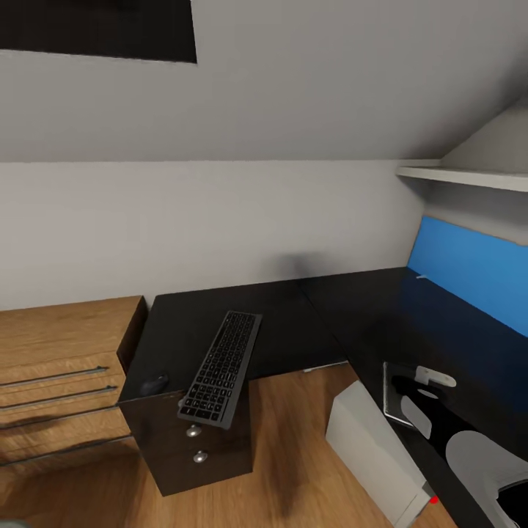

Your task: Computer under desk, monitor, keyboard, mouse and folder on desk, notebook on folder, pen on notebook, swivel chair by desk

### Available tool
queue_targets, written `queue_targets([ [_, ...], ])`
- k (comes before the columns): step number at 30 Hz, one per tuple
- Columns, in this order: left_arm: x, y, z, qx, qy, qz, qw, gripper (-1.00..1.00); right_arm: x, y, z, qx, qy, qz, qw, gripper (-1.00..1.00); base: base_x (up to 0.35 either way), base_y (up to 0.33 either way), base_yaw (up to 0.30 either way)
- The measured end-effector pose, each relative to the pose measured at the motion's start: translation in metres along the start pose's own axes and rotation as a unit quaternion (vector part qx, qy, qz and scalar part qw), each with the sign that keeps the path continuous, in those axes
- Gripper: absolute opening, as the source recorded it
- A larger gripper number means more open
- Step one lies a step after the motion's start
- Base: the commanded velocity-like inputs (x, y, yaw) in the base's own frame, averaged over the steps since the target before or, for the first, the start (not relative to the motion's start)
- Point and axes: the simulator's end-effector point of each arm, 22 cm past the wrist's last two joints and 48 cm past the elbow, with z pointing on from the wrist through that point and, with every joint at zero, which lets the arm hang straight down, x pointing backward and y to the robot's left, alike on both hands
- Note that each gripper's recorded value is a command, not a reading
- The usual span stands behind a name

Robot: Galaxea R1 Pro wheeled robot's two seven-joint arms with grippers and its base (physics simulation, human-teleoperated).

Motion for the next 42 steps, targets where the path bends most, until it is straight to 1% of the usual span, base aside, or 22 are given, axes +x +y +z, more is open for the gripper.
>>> queue_targets([
  [15, 0.0005, 0.0003, -0.0001, 0.000, 0.001, 0.000, 1.0000, 1.00, -0.0007, 0.0002, -0.0001, 0.000, -0.001, 0.001, 1.0000, 1.00, 0.003, 0.000, 0.000],
  [26, 0.0009, 0.0000, -0.0002, 0.002, 0.001, 0.001, 1.0000, 1.00, -0.0022, -0.0021, 0.0000, 0.002, -0.003, 0.003, 1.0000, 1.00, 0.210, 0.000, 0.000],
  [33, 0.0016, 0.0002, -0.0001, 0.001, 0.002, 0.001, 1.0000, 1.00, -0.0020, -0.0024, 0.0003, 0.003, -0.003, 0.004, 1.0000, 1.00, 0.063, -0.006, 0.000],
  [42, 0.0058, 0.0023, -0.0004, -0.001, 0.006, 0.004, 1.0000, 1.00, -0.0022, -0.0026, 0.0002, 0.003, -0.003, 0.004, 1.0000, 1.00, 0.127, -0.113, 0.000],
])
